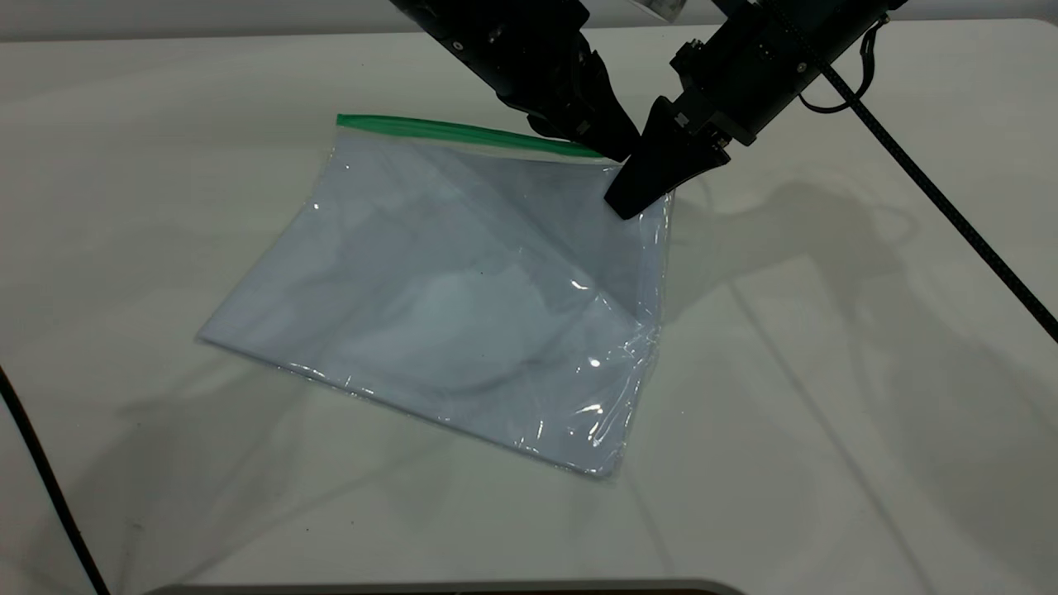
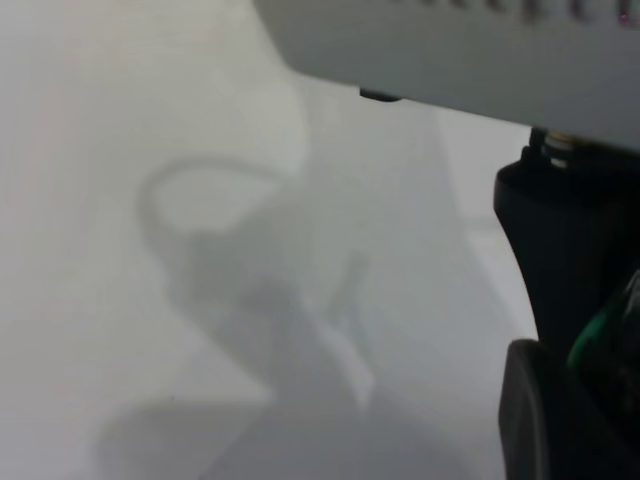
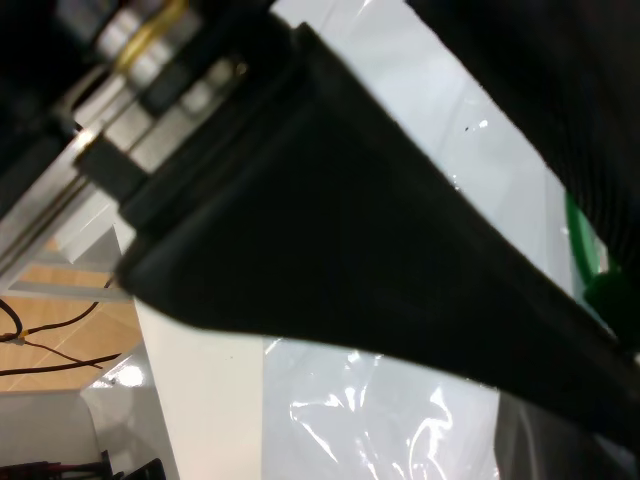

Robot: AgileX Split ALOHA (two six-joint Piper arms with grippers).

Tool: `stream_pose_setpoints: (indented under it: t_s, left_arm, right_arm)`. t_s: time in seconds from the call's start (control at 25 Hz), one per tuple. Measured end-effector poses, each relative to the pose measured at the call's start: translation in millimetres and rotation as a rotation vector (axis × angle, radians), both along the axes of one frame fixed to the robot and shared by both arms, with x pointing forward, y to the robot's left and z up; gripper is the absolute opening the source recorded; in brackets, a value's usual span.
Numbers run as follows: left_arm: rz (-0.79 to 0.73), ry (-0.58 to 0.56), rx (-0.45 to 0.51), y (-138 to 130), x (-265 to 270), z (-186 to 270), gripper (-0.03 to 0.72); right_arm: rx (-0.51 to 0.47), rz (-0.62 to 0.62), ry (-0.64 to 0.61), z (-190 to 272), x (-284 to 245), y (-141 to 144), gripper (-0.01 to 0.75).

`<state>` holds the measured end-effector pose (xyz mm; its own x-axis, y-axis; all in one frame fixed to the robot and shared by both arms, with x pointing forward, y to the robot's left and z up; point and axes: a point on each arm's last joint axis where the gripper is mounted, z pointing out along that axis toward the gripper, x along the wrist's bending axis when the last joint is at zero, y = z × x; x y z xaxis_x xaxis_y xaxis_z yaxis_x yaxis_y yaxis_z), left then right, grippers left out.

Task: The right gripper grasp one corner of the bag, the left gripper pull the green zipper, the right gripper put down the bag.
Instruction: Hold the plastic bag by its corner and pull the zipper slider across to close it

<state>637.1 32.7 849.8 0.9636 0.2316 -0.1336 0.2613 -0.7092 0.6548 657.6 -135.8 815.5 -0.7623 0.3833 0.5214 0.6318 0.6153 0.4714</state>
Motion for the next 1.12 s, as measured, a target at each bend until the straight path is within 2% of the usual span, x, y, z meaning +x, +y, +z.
stream_pose_setpoints:
  t_s: [0.32,0.64,1.12]
  left_arm:
    - [-0.017,-0.034,0.016,-0.3,0.8,-0.5,0.065]
    - [-0.006,-0.08,0.031,0.7,4.6,-1.0,0.065]
    - [0.008,-0.075,0.045,19.0,13.8,-2.3,0.065]
  right_arm:
    - [-0.002,-0.005,-0.003,-0.1,0.8,-1.4,0.036]
    - [0.019,-0.055,0.004,1.3,6.7,-14.2,0.036]
    - [0.046,-0.076,0.004,3.4,8.8,-14.2,0.036]
